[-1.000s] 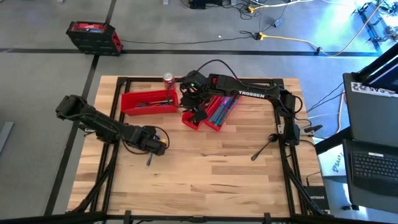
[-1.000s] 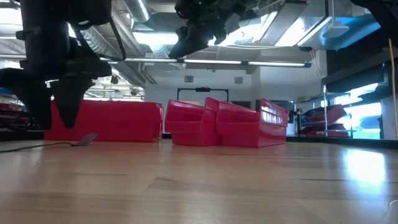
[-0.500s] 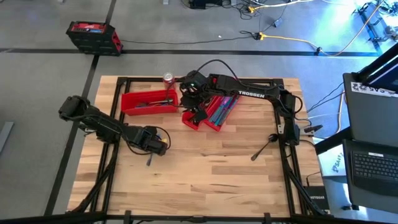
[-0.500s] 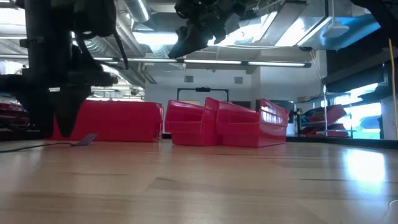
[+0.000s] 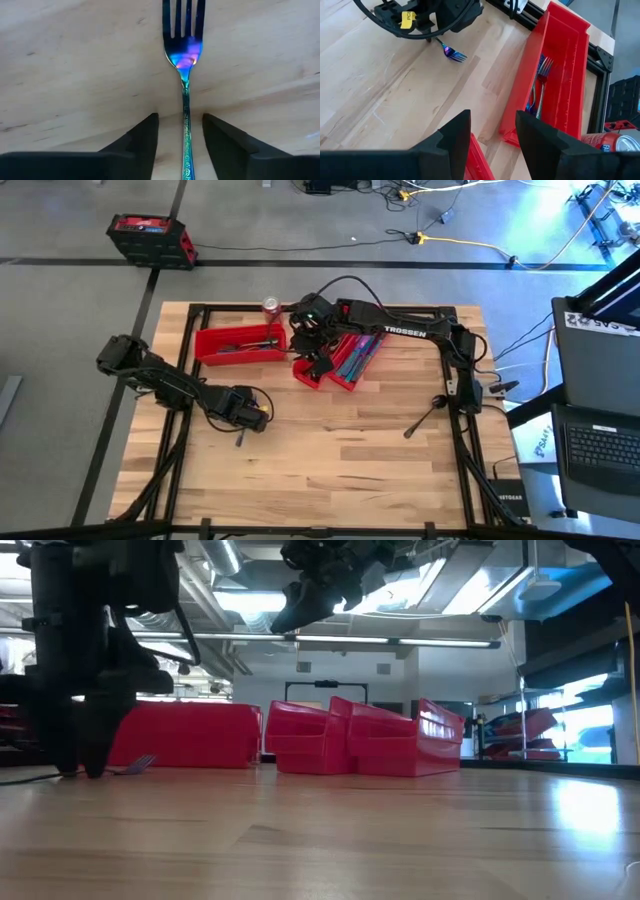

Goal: Sort silverware
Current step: Put the blue fork into the left red bin

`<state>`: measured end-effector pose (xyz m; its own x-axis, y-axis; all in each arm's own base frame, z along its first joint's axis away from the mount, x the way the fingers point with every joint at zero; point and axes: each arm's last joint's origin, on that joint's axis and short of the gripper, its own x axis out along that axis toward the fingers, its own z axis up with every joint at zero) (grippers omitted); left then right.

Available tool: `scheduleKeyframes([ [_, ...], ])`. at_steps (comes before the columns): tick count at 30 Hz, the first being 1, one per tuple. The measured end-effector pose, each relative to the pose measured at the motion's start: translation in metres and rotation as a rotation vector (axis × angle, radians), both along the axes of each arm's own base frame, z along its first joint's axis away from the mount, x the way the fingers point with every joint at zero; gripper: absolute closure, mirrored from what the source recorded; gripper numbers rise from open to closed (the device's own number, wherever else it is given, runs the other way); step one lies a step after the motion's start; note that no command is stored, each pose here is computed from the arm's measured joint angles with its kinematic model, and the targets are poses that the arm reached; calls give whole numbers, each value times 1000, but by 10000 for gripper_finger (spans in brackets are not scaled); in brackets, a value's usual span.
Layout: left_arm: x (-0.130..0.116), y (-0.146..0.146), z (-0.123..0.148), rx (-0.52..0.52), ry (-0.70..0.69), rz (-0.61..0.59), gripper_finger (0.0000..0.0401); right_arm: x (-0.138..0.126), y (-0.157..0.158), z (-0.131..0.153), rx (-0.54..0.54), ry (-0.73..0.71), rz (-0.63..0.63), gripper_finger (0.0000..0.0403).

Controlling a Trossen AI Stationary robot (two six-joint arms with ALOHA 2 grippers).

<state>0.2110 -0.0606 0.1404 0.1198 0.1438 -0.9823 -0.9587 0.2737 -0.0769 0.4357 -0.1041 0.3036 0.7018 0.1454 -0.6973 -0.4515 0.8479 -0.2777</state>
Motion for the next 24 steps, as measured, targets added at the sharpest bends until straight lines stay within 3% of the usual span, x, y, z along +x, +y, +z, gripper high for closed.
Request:
scheduleKeyframes([
  [13,0,0,0,9,-5,-6,393,0,0,0,-6,-6,4,261],
  [24,1,0,1,-7,-9,-29,400,0,0,0,-6,-6,5,261],
])
